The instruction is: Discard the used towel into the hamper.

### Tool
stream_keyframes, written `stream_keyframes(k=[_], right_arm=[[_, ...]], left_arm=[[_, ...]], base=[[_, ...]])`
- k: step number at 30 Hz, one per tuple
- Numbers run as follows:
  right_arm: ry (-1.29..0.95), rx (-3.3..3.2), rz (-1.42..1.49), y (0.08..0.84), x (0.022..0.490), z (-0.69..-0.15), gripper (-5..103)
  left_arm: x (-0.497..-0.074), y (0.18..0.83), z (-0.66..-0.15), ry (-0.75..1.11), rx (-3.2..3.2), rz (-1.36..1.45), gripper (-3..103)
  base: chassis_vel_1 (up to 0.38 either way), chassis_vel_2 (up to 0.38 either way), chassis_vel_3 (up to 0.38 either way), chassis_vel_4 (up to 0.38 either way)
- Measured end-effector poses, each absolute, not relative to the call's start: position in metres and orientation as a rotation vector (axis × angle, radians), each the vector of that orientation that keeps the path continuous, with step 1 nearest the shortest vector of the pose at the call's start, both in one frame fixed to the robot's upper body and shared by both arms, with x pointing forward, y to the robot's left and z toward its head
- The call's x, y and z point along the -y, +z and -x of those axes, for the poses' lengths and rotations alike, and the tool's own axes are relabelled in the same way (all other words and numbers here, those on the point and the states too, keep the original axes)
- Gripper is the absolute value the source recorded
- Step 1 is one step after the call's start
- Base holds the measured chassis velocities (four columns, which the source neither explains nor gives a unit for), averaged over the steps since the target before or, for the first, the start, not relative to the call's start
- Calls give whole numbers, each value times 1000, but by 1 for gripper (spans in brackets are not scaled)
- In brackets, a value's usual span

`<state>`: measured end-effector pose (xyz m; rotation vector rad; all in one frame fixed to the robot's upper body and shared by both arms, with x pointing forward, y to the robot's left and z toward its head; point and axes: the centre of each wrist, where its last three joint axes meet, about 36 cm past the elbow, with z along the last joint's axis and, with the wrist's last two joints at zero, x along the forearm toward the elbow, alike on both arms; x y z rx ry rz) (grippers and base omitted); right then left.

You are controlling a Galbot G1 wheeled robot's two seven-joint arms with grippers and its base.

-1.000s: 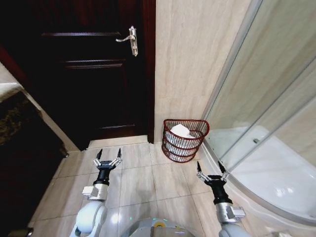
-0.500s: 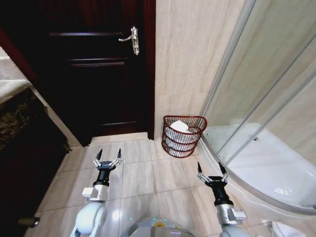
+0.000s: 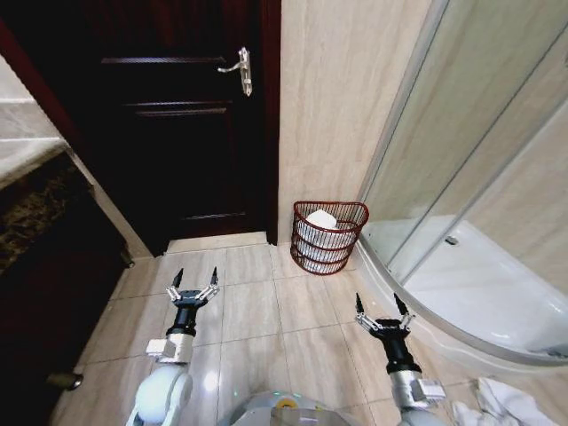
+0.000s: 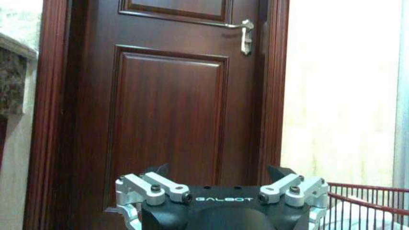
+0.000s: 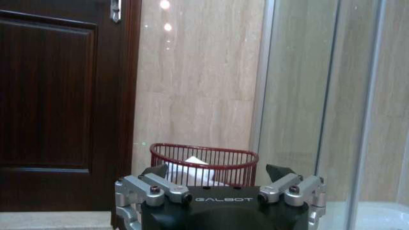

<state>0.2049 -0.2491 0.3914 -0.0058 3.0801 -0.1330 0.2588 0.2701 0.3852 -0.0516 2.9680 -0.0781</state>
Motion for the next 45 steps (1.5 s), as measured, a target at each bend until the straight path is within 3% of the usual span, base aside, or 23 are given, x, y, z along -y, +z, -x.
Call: stream_keyframes(k=[18, 45], right_arm=[[-112, -3062, -21, 387, 247, -205, 100], [-127, -3056, -34, 382, 251, -202, 100]], left_arm=[[-268, 385, -258, -50, -2960, 58, 100], [-265, 381, -257, -48, -2954, 65, 100]], base=[[25, -31, -25, 28], [-94, -97, -98, -97]])
